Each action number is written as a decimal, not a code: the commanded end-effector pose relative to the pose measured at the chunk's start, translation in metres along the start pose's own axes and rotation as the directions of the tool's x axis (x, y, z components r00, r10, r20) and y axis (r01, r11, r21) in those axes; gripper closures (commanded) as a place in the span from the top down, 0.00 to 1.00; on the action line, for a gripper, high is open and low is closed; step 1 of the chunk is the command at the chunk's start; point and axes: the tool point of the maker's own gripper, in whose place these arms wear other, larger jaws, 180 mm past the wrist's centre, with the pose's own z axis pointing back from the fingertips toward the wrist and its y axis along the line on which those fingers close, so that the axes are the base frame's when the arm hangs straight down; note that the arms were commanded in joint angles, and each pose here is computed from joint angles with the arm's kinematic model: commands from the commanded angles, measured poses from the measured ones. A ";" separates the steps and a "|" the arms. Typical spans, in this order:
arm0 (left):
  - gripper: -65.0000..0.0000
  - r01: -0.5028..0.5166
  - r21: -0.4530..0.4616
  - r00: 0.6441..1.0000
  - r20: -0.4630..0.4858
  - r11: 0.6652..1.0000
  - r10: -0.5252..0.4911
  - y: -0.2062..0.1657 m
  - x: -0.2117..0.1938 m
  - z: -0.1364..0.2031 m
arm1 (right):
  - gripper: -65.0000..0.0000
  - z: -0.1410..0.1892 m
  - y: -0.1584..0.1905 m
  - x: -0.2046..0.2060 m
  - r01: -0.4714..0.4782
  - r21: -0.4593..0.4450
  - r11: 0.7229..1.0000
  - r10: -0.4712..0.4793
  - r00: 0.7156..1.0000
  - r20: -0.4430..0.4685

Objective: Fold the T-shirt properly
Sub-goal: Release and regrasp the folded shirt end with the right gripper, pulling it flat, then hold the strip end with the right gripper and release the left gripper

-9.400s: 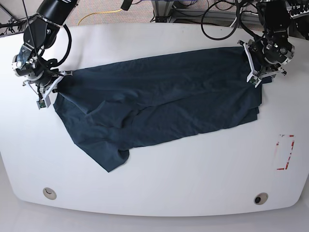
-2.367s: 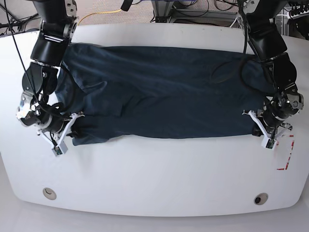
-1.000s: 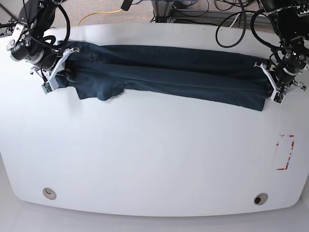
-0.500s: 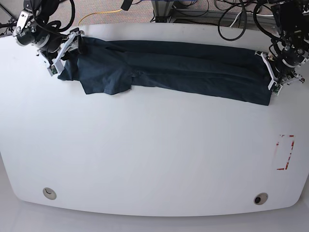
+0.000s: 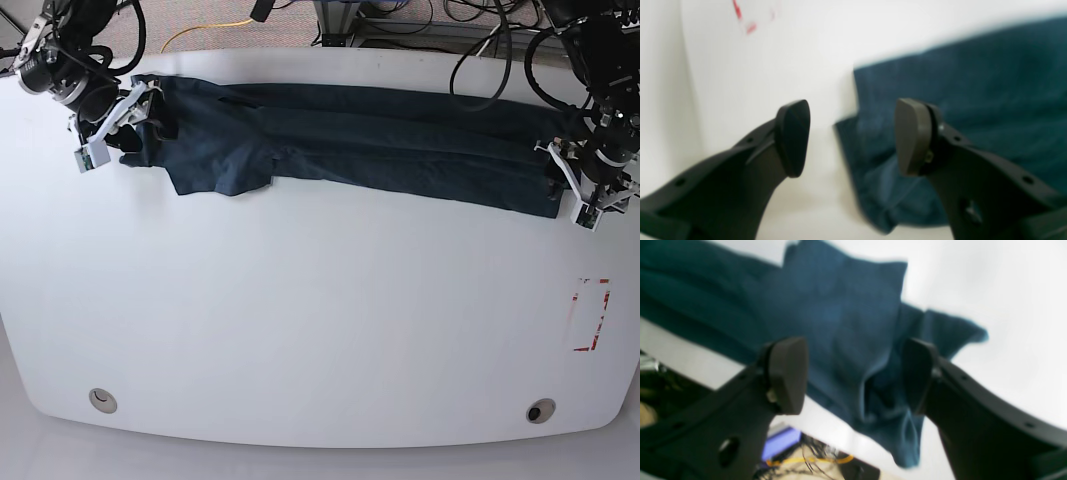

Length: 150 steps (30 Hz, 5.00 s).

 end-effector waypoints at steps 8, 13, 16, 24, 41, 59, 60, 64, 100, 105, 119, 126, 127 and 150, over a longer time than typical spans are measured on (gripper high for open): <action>0.56 -0.168 -0.065 0.979 -0.129 0.984 0.159 -0.011 -0.046 -0.033 | 0.19 -0.047 0.029 -0.004 -0.052 0.015 0.999 0.053 0.996 -0.068; 0.56 -0.228 -0.078 0.959 -0.192 0.970 0.210 -0.016 -0.073 -0.040 | 0.20 -0.067 0.004 -0.018 -0.084 -0.068 0.994 0.070 0.979 -0.192; 0.56 -0.256 -0.062 0.944 -0.229 0.965 0.236 -0.014 -0.093 -0.035 | 0.20 -0.077 -0.014 -0.026 -0.081 -0.106 0.991 0.055 0.973 -0.226; 0.56 -0.282 -0.080 0.934 -0.251 0.956 0.254 -0.031 -0.104 -0.033 | 0.20 -0.097 -0.082 -0.002 -0.087 -0.203 0.975 0.031 0.964 -0.264; 0.56 -0.280 -0.081 0.926 -0.287 0.957 0.247 -0.035 -0.121 -0.024 | 0.73 -0.070 -0.074 0.094 -0.215 -0.278 0.936 0.181 0.973 -0.144; 0.56 -0.283 -0.089 0.922 -0.301 0.955 0.245 -0.041 -0.127 -0.023 | 0.73 -0.140 -0.076 0.083 -0.029 -0.105 0.994 0.012 0.988 -0.154; 0.56 -0.284 -0.090 0.921 -0.302 0.955 0.246 -0.041 -0.127 -0.023 | 0.73 -0.143 -0.072 0.082 -0.045 -0.096 0.994 0.029 0.986 -0.166; 0.56 -0.286 -0.091 0.921 -0.302 0.954 0.247 -0.042 -0.127 -0.023 | 0.70 -0.161 -0.046 0.080 -0.096 -0.038 0.995 0.087 0.980 -0.181; 0.56 -0.280 -0.089 0.918 -0.315 0.956 0.240 -0.041 -0.131 -0.023 | 0.08 -0.074 -0.028 0.048 -0.242 -0.214 0.946 0.203 0.960 -0.192; 0.56 -0.279 -0.089 0.919 -0.313 0.956 0.239 -0.041 -0.130 -0.023 | 0.41 -0.071 -0.043 0.043 -0.250 -0.226 0.941 0.205 0.957 -0.204; 0.57 -0.254 -0.058 0.951 -0.199 0.965 0.238 -0.022 -0.086 -0.026 | 0.63 -0.069 0.017 0.034 -0.124 -0.029 0.992 0.122 0.991 -0.061; 0.59 -0.288 -0.006 0.943 -0.176 0.957 0.283 -0.006 -0.070 -0.022 | 0.32 -0.097 0.018 -0.002 0.007 0.035 0.999 -0.003 0.991 -0.132; 0.62 -0.297 0.006 0.937 -0.188 0.955 0.293 -0.001 -0.069 -0.021 | 0.29 -0.101 0.016 -0.008 0.030 0.039 0.999 -0.025 0.990 -0.137; 0.76 -0.559 -0.137 0.813 -0.284 0.818 0.508 -0.008 -0.116 -0.020 | 0.28 -0.106 0.000 -0.026 0.061 0.020 0.998 -0.057 0.983 -0.173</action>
